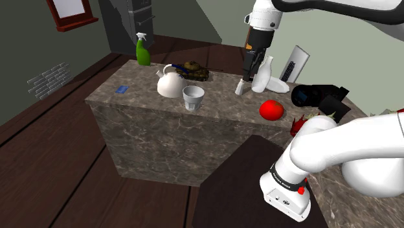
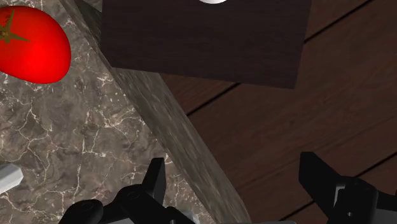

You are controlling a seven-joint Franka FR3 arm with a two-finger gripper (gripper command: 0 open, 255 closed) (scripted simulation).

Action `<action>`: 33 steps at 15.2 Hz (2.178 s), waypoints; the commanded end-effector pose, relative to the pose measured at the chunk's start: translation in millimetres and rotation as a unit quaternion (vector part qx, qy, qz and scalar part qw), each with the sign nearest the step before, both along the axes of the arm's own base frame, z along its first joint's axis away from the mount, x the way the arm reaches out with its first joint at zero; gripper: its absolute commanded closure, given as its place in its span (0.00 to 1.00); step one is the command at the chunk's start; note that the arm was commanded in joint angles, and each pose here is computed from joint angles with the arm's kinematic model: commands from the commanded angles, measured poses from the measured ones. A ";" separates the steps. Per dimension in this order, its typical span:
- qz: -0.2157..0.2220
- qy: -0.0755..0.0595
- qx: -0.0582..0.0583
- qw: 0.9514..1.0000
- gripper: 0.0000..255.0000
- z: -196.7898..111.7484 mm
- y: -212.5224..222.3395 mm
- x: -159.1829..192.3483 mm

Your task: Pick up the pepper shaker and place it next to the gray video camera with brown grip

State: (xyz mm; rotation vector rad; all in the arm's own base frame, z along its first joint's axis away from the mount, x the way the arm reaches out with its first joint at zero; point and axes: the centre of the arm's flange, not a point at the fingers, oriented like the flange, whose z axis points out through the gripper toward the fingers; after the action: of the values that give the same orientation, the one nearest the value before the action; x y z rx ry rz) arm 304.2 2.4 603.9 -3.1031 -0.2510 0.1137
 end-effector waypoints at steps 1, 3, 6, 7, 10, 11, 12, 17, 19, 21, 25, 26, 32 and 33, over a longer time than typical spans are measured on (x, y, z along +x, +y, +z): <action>0.000 0.000 0.000 1.000 0.00 0.0 0.0 0.0; 0.003 0.002 0.001 1.000 0.00 -10.2 -22.3 11.1; 0.008 0.006 0.002 1.000 0.00 -25.7 -55.5 28.0; 0.009 0.007 0.003 1.000 0.00 -30.9 -66.5 33.7; 0.014 0.011 0.004 1.000 0.00 -46.7 -99.5 50.9; 0.016 0.012 0.005 1.000 0.00 -52.0 -110.4 56.6; 0.017 0.014 0.005 1.000 0.00 -57.4 -121.3 62.4; 0.025 0.020 0.007 0.999 0.00 -84.4 -175.6 91.6; 0.028 0.022 0.008 0.999 0.00 -95.4 -197.1 103.4; 0.032 0.025 0.009 0.999 0.00 -106.5 -218.5 115.4; 0.038 0.030 0.011 0.999 0.00 -128.9 -261.1 139.4; 0.039 0.031 0.011 0.999 0.00 -134.6 -271.7 145.5; 0.049 0.038 0.014 0.998 0.00 -169.2 -334.7 182.3; 0.050 0.039 0.015 0.998 0.00 -175.1 -345.1 188.5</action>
State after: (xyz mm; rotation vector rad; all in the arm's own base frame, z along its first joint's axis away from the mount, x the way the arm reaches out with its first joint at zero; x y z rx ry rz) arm 484.4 -330.3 436.4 -3.0503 -0.3949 0.2280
